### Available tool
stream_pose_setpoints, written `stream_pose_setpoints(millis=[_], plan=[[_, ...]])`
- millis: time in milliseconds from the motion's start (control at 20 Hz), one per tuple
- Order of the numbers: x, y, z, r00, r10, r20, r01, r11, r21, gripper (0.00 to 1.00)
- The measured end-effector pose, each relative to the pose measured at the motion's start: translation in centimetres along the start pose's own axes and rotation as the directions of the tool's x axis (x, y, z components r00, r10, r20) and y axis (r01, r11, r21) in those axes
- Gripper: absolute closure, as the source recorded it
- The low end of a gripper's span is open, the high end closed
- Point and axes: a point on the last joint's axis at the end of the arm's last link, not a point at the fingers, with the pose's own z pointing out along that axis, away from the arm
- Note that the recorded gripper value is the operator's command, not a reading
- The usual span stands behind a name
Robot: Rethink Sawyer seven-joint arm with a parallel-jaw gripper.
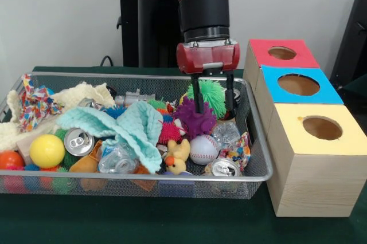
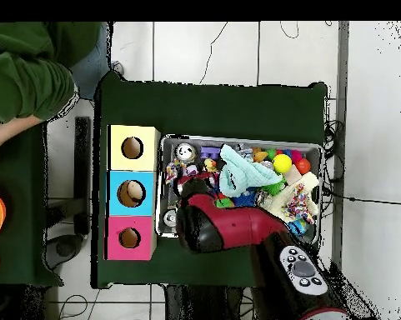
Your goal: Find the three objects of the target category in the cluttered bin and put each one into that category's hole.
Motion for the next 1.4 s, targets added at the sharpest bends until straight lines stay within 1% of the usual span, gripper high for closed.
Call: stream_pose_setpoints(millis=[50,150,300,400,500,600,700,850,1050,1400], plan=[[0.1,-0.2,0.0,1.0,0.004,-0.001,-0.004,1.0,0.002,0.0],[0.6,-1.8,0.0,0.9996,0.029,-0.006,-0.029,0.9995,0.014,0.0],[1.2,-3.0,0.1,0.9987,0.049,-0.011,-0.049,0.9985,0.024,0.0],[1.4,-3.3,0.3,0.9984,0.055,-0.017,-0.054,0.998,0.032,0.0],[1.8,-3.5,0.7,0.9977,0.06,-0.032,-0.058,0.997,0.051,0.0],[1.8,-3.1,1.3,0.997,0.061,-0.047,-0.057,0.9958,0.072,0.0],[1.7,-2.6,1.6,0.9967,0.059,-0.055,-0.055,0.9951,0.082,0.0],[1.1,-0.7,2.2,0.9962,0.052,-0.07,-0.045,0.9939,0.1,0.0],[0.3,1.5,2.6,0.9962,0.043,-0.075,-0.034,0.9933,0.111,0.0],[-0.2,2.3,2.6,0.9948,0.064,-0.08,-0.053,0.9895,0.135,0.0]])
